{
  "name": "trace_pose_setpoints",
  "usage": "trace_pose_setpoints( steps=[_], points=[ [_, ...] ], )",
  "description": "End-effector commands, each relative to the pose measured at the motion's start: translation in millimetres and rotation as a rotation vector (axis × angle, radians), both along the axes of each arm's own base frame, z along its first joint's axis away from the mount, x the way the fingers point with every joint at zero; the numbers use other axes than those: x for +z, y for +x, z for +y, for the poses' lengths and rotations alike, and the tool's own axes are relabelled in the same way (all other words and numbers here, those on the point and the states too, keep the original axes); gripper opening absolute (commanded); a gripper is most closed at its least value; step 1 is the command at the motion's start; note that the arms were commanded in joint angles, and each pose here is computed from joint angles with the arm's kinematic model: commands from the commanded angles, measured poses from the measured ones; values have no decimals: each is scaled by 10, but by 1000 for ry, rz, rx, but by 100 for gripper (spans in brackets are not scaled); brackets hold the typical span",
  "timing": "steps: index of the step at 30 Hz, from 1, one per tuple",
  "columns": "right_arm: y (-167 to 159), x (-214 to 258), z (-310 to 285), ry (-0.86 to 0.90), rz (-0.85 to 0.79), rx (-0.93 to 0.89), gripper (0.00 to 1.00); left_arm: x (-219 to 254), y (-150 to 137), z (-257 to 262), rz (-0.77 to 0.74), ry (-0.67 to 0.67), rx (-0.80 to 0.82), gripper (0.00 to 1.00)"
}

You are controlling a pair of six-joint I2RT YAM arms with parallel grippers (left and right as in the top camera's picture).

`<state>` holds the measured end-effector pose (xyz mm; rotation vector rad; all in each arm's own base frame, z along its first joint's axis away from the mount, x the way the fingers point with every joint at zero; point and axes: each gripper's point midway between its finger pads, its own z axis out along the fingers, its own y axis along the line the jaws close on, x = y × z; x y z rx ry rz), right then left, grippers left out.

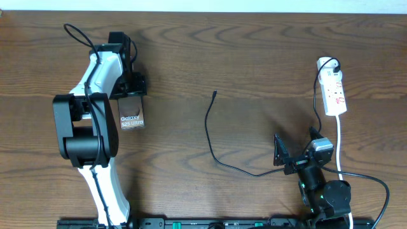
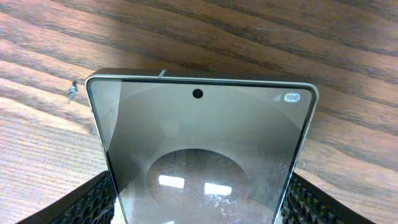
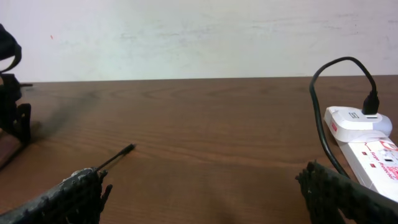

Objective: Plug charger to phone and switch on socket

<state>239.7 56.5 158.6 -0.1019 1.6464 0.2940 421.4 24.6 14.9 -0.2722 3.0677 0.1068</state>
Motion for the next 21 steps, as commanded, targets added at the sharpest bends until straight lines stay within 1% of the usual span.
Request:
trace_pose_setpoints(
  steps=[1, 7, 9, 14, 16, 18, 19, 20, 21],
  points=[
    [-5, -14, 21, 8, 4, 10, 99, 66, 58, -36, -7, -12, 4, 42],
    [-6, -14, 22, 8, 5, 10, 99, 67, 72, -39, -12, -14, 3, 41],
    [-6, -14, 22, 8, 4, 10, 99, 63, 82, -39, -17, -14, 4, 38],
    [-6, -14, 22, 8, 5, 10, 99, 61, 54, -40, -5, -14, 8, 36],
    [-6, -14, 22, 8, 5, 10, 99, 60, 36, -40, 2, -15, 10, 31],
    [-6, -14, 22, 8, 5, 10, 99, 60, 20, -41, 7, -16, 33, 21],
    [-5, -14, 21, 8, 4, 10, 99, 59, 12, -42, 9, -17, 52, 19],
    [-6, -14, 22, 8, 5, 10, 99, 59, 5, -43, 10, -19, 67, 11],
    [-6, -14, 22, 8, 5, 10, 99, 58, -2, -62, 13, -30, 74, 8]
  ],
)
